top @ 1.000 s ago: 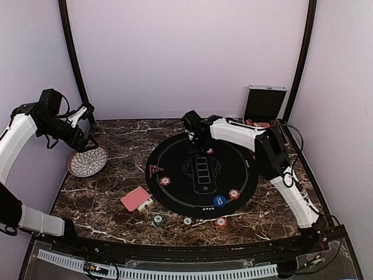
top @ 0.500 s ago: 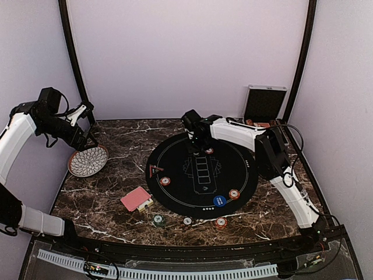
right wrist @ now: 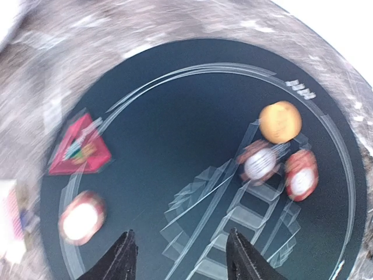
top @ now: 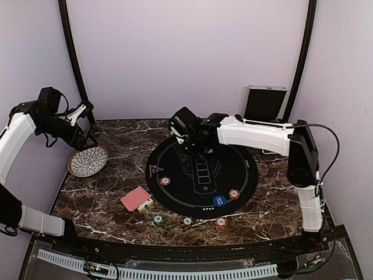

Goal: Distribute texas hold em gaming equipment
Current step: Pick up the pile of poker chips from the pile of poker chips.

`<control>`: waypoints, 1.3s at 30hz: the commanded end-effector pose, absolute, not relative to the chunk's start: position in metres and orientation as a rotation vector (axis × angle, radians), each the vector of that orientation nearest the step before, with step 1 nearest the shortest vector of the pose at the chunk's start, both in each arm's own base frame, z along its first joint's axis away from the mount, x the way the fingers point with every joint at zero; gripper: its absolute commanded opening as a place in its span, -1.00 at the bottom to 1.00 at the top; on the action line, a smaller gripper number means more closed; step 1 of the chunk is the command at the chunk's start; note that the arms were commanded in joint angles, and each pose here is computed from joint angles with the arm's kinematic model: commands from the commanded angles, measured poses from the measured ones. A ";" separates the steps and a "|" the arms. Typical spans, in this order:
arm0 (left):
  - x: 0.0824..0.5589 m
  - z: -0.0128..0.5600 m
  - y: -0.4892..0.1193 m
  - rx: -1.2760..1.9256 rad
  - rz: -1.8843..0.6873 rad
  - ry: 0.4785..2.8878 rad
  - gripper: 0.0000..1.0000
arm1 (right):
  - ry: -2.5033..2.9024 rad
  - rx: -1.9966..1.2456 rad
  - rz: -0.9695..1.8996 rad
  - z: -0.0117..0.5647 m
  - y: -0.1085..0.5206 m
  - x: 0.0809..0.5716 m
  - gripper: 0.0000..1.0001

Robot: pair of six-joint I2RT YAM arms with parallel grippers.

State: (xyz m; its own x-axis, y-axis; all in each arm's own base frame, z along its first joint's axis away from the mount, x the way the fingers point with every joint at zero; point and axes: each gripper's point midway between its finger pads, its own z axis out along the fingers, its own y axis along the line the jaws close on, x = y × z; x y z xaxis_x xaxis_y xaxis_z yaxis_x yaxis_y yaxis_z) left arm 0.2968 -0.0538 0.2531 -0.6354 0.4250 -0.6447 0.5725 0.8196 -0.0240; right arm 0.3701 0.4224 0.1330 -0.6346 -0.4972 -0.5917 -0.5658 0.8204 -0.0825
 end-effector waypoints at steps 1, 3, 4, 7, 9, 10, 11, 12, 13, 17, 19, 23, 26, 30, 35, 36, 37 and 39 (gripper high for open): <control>0.288 0.268 -0.056 0.746 -0.291 2.323 0.97 | 2.368 -1.002 0.245 0.131 0.433 0.286 0.19; 0.288 0.268 -0.056 0.746 -0.293 2.322 0.97 | 2.394 -1.092 0.272 0.120 0.427 0.250 0.32; 0.288 0.269 -0.056 0.747 -0.293 2.321 0.97 | 2.407 -1.131 0.293 0.115 0.425 0.233 0.38; 0.287 0.267 -0.056 0.746 -0.298 2.325 0.98 | 2.435 -1.222 0.355 0.105 0.418 0.188 0.51; 0.287 0.267 -0.057 0.747 -0.300 2.322 0.98 | 2.452 -1.269 0.394 0.099 0.416 0.164 0.59; 0.286 0.267 -0.057 0.748 -0.301 2.323 0.98 | 2.469 -1.290 0.418 0.096 0.416 0.153 0.61; 0.286 0.266 -0.057 0.748 -0.303 2.323 0.97 | 2.472 -1.316 0.432 0.094 0.416 0.142 0.63; 0.285 0.265 -0.057 0.747 -0.305 2.327 0.97 | 2.476 -1.332 0.431 0.091 0.416 0.136 0.65; 0.285 0.264 -0.057 0.749 -0.305 2.328 0.97 | 2.479 -1.346 0.426 0.089 0.416 0.132 0.67; 0.285 0.263 -0.057 0.750 -0.308 2.330 0.97 | 2.492 -1.377 0.401 0.076 0.418 0.127 0.71; 0.285 0.264 -0.058 0.749 -0.312 2.327 0.97 | 2.496 -1.405 0.444 0.073 0.424 0.122 0.71; 0.285 0.263 -0.058 0.750 -0.313 2.328 0.97 | 2.499 -1.437 0.436 0.065 0.430 0.121 0.68; 0.285 0.263 -0.058 0.750 -0.312 2.328 0.98 | 2.504 -1.449 0.407 0.058 0.429 0.122 0.64; 0.284 0.262 -0.059 0.751 -0.318 2.328 0.98 | 2.505 -1.452 0.355 0.051 0.427 0.127 0.60; 0.284 0.263 -0.058 0.752 -0.308 2.327 0.98 | 2.508 -1.453 0.350 0.046 0.427 0.127 0.53; 0.284 0.263 -0.057 0.753 -0.306 2.327 0.98 | 2.511 -1.459 0.349 0.044 0.427 0.127 0.50; 0.284 0.263 -0.058 0.753 -0.306 2.327 0.97 | 2.518 -1.460 0.350 0.042 0.426 0.126 0.48; 0.283 0.263 -0.057 0.752 -0.302 2.328 0.98 | 2.524 -1.466 0.354 0.040 0.426 0.124 0.42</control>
State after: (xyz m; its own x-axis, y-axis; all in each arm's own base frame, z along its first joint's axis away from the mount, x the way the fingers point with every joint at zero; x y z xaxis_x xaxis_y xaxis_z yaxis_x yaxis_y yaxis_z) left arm 0.2937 -0.0544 0.2564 -0.6291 0.4254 -0.6506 0.5744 0.8184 -0.0203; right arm 0.1228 0.4178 0.0393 -0.4950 -0.8250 -0.2728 -0.8676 0.4866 0.1028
